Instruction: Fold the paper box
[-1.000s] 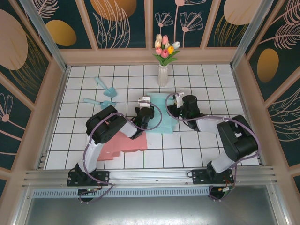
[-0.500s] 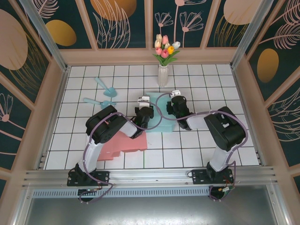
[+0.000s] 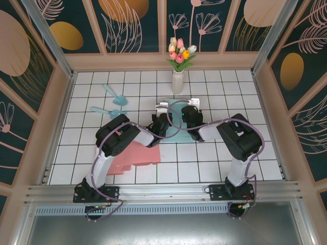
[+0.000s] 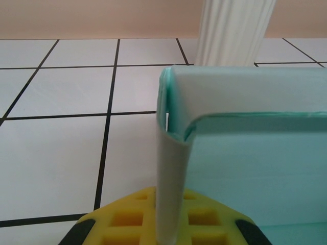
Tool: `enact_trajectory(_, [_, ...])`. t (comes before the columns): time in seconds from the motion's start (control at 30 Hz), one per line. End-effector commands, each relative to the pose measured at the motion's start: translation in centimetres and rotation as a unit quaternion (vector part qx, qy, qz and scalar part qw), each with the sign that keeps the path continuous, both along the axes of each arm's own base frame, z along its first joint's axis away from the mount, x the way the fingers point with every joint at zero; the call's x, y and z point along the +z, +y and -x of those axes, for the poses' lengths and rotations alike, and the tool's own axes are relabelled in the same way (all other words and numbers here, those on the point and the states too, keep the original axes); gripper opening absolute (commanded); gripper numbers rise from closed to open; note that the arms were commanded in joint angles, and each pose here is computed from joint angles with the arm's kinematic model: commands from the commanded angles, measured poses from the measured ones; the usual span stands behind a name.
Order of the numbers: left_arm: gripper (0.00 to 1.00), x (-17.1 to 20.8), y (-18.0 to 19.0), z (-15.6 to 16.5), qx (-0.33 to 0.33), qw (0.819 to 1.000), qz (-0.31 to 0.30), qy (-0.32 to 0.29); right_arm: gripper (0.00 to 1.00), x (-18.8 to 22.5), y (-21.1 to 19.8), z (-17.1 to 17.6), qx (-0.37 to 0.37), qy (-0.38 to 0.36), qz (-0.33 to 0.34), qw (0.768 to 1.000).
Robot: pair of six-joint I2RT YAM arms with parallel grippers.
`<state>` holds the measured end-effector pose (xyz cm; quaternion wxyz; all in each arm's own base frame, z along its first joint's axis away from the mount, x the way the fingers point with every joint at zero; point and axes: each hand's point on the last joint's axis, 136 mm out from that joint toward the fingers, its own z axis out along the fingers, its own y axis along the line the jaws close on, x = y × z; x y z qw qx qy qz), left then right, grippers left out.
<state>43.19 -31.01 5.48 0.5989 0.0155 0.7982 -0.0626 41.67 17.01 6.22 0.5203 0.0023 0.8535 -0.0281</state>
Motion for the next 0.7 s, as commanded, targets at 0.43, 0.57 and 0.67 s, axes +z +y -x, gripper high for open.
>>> enact_trajectory(0.43, [0.00, -0.4, 0.9, -0.3, 0.023, 1.000, -0.003, 0.000, 0.53, 5.4, 3.0, 4.0, 0.130, -0.024, -0.161, 0.978])
enact_trajectory(0.57, [0.00, -0.4, 0.9, -0.3, 0.021, 1.000, -0.004, 0.000, 0.53, 7.3, 1.7, 5.8, 0.124, -0.021, -0.162, 0.979])
enact_trajectory(0.67, [0.00, -0.5, 0.7, -0.4, 0.015, 1.000, -0.008, 0.001, 0.54, 9.2, 0.1, 7.8, 0.122, -0.020, -0.146, 0.982])
